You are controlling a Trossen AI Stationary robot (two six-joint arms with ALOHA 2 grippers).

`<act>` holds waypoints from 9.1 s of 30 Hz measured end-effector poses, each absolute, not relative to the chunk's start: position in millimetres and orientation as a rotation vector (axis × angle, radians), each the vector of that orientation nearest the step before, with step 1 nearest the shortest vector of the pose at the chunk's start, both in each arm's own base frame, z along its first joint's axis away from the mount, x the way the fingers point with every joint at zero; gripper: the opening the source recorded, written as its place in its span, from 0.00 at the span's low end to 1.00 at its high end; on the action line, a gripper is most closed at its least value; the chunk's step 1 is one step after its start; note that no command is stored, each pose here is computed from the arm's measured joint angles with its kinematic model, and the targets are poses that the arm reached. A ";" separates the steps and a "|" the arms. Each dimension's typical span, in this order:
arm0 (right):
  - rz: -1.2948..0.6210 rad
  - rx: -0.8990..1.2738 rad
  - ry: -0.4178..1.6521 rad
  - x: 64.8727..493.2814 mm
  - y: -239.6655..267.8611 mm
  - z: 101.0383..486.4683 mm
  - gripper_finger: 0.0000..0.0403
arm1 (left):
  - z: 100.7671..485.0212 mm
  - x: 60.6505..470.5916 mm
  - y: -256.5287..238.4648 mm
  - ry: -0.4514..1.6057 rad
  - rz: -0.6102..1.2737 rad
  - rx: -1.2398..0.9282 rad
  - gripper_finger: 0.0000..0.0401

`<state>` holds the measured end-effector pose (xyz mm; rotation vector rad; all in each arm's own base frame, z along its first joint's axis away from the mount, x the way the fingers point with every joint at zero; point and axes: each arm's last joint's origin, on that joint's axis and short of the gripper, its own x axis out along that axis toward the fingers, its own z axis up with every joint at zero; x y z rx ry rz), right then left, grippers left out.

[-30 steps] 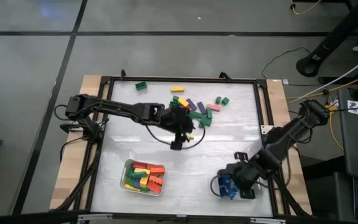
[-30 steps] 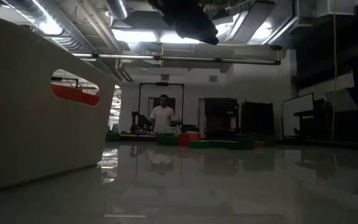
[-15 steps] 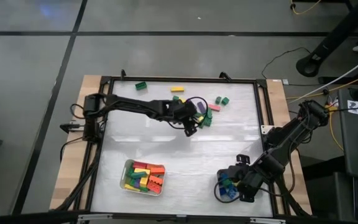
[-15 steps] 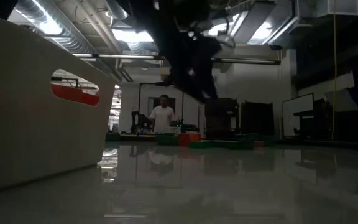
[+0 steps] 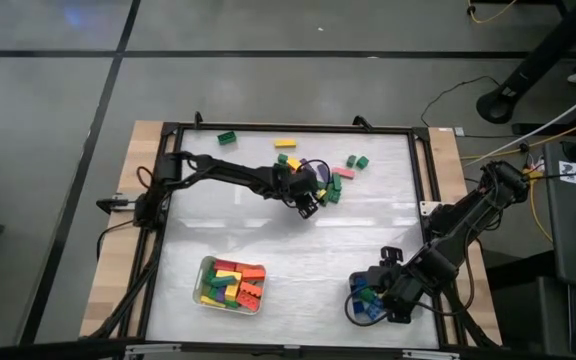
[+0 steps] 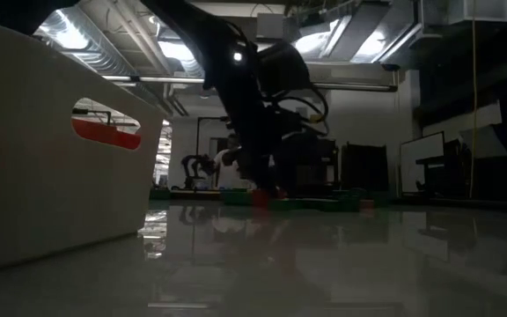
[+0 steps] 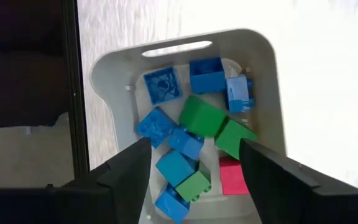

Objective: Sort blocks by size
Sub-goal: Put the rectangular green block into the white bin, then put the rectangular green game piece into the white bin, then put the rectangular green block into the white bin

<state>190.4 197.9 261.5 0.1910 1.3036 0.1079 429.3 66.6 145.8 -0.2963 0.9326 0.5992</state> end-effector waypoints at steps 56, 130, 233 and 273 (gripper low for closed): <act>-0.690 0.496 1.026 268.5 -87.9 232.6 0.60 | 264.2 284.7 -173.8 1.363 -0.075 -0.143 0.35; -0.167 0.777 1.179 328.3 -82.2 189.8 0.36 | 262.9 303.8 -166.7 1.001 0.228 0.388 0.52; 0.274 -0.541 1.094 352.1 -0.1 201.4 0.62 | 249.1 255.9 -224.3 1.371 0.058 -0.181 0.45; 0.255 -0.237 1.241 363.5 -21.0 146.8 0.24 | 253.9 270.1 -225.0 1.095 0.072 0.030 0.45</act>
